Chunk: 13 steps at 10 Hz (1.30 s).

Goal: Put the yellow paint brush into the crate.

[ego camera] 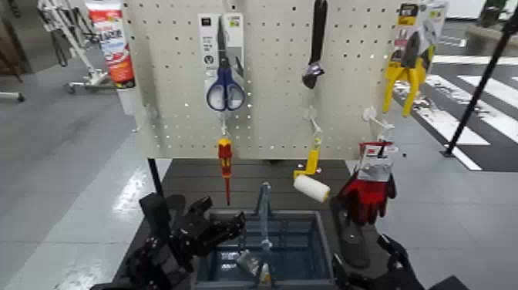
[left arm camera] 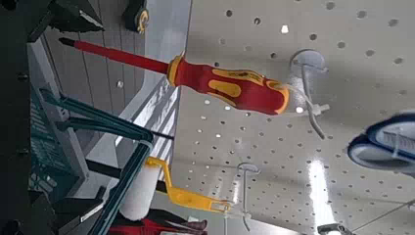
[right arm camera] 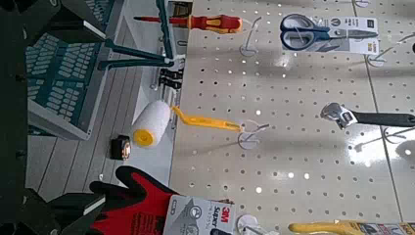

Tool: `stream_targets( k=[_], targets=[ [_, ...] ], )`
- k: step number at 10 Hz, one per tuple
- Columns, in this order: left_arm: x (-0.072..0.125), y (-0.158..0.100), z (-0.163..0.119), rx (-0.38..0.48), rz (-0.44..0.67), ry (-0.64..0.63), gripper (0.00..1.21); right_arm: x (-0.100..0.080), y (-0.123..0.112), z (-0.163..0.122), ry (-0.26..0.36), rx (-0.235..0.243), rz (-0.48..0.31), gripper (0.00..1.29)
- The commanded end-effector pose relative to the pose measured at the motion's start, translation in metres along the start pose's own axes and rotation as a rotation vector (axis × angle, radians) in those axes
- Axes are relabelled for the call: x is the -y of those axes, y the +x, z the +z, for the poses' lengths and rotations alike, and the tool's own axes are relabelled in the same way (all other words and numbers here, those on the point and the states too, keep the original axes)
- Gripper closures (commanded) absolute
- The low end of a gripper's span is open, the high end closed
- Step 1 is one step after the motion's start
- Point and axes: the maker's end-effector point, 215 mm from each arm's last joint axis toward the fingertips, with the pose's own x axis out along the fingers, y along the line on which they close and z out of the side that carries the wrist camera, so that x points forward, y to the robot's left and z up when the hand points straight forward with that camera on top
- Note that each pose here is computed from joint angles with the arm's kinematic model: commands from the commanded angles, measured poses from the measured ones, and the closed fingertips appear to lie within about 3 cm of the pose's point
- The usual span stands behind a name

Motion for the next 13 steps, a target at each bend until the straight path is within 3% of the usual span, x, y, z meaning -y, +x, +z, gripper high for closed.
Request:
stream_targets(
  k=[1,5,8,13],
  targets=[
    [-0.002,-0.026,0.001,-0.004,0.107,0.135,0.00,0.002,-0.002,0.003,-0.008,0.004,0.010,0.15],
    [-0.005,-0.083,-0.011,0.016,0.282,0.231,0.00,0.013,-0.015,0.011,-0.023,0.016,-0.036,0.15],
    [0.006,-0.099,-0.008,0.027,0.300,0.284,0.00,0.017,-0.020,0.011,-0.037,-0.003,-0.061,0.15],
    [0.009,-0.098,-0.009,0.030,0.299,0.281,0.00,0.019,-0.021,0.009,-0.048,-0.018,-0.078,0.15]
  ],
)
